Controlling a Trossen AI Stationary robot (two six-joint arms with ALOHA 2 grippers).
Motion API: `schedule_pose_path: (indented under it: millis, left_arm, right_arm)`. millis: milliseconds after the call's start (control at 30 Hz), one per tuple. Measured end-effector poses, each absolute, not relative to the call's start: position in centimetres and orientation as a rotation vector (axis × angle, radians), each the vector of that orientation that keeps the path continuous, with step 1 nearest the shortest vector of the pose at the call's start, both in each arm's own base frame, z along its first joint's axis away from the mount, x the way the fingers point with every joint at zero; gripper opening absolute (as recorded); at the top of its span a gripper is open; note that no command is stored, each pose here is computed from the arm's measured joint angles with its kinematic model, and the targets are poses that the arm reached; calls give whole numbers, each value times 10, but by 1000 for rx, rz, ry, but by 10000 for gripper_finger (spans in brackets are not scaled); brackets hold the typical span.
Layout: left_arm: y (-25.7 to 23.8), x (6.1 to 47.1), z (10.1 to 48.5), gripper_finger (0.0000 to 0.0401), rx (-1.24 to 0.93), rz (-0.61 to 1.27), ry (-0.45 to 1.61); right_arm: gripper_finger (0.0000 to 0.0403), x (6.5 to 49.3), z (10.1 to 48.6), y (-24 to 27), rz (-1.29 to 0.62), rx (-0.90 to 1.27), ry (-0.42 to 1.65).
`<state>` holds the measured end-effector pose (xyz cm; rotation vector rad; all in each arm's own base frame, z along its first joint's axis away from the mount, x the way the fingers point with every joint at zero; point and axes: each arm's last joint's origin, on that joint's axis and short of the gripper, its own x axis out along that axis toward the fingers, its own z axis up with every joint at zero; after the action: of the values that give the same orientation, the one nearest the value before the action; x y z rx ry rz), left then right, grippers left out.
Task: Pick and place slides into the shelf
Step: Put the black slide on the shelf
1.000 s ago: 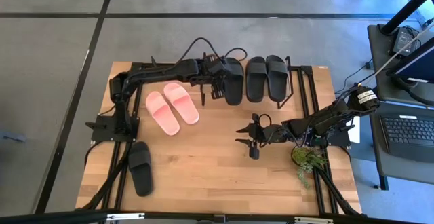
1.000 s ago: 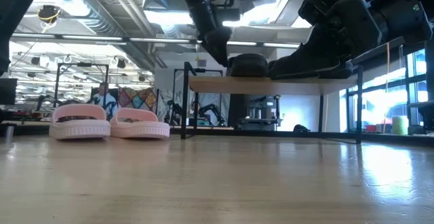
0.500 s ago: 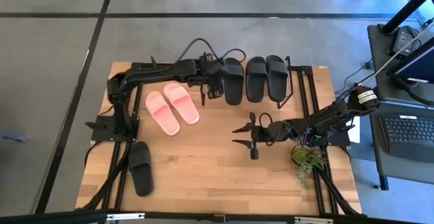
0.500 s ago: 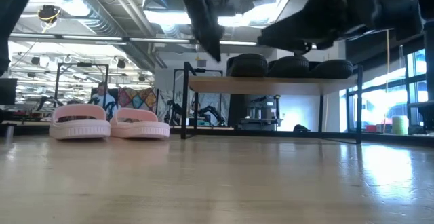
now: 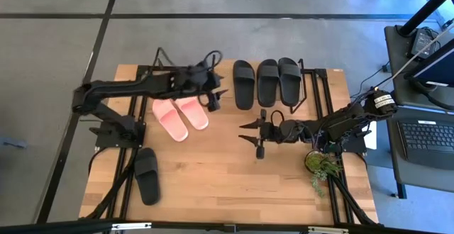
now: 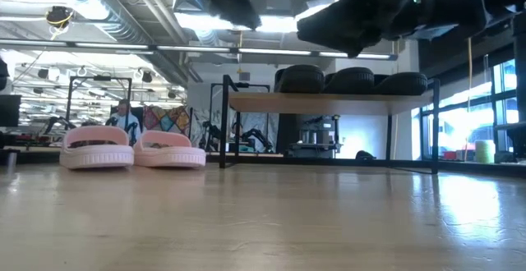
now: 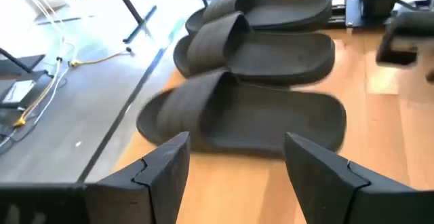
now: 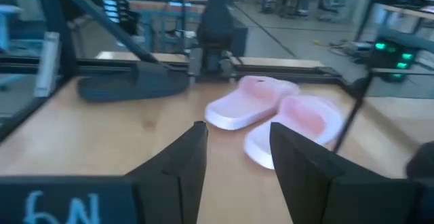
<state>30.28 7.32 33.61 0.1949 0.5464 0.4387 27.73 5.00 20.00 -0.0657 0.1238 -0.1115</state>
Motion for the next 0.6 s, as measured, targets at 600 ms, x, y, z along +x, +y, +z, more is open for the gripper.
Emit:
schedule_pose_path:
  millis: [600]
  left_arm:
    - [94, 293, 287, 228, 192, 560, 449]
  right_arm:
    - [162, 286, 198, 25, -259, -47, 269]
